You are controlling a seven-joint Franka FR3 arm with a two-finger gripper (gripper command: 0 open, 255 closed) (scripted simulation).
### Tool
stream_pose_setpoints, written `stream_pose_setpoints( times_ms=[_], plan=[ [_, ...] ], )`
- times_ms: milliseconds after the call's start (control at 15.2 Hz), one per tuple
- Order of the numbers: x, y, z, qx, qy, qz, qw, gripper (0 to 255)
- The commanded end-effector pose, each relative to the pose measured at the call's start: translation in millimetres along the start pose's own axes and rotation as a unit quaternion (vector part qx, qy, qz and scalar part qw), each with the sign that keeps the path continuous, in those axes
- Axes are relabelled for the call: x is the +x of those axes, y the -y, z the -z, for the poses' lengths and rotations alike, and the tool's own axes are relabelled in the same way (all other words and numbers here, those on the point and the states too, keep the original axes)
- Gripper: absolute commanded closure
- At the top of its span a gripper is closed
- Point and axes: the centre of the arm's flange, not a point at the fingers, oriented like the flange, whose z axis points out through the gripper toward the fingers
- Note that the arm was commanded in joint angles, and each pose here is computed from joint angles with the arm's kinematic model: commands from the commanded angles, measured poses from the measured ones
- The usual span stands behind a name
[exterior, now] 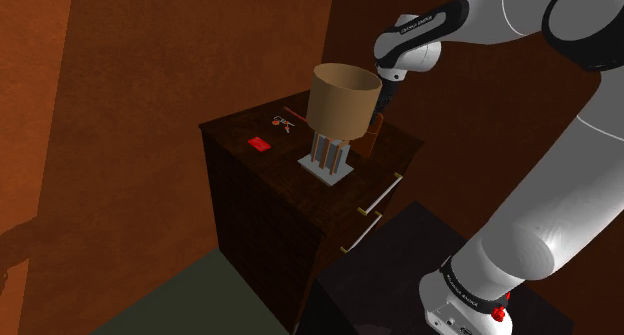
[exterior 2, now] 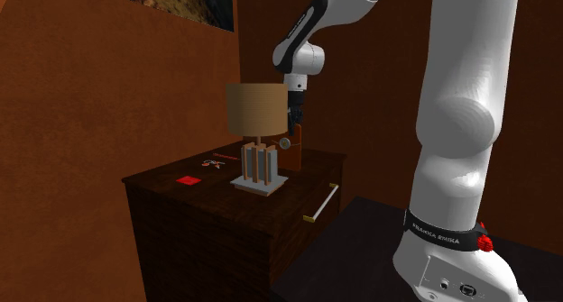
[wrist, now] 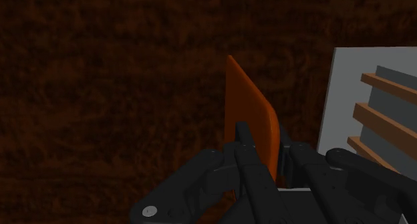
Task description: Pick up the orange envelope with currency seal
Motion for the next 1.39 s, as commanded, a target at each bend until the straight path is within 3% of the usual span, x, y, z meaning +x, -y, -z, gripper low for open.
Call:
stream_pose_setpoints(
  times_ms=[0,198,1320],
  plan=[
    [0,0,0,0.000,0.000,0.000,1.0000,255],
    [0,0,0,0.000,0.000,0.000,1.0000,255],
    [1,4,80,0.000,0.000,0.000,1.0000,255]
  ],
)
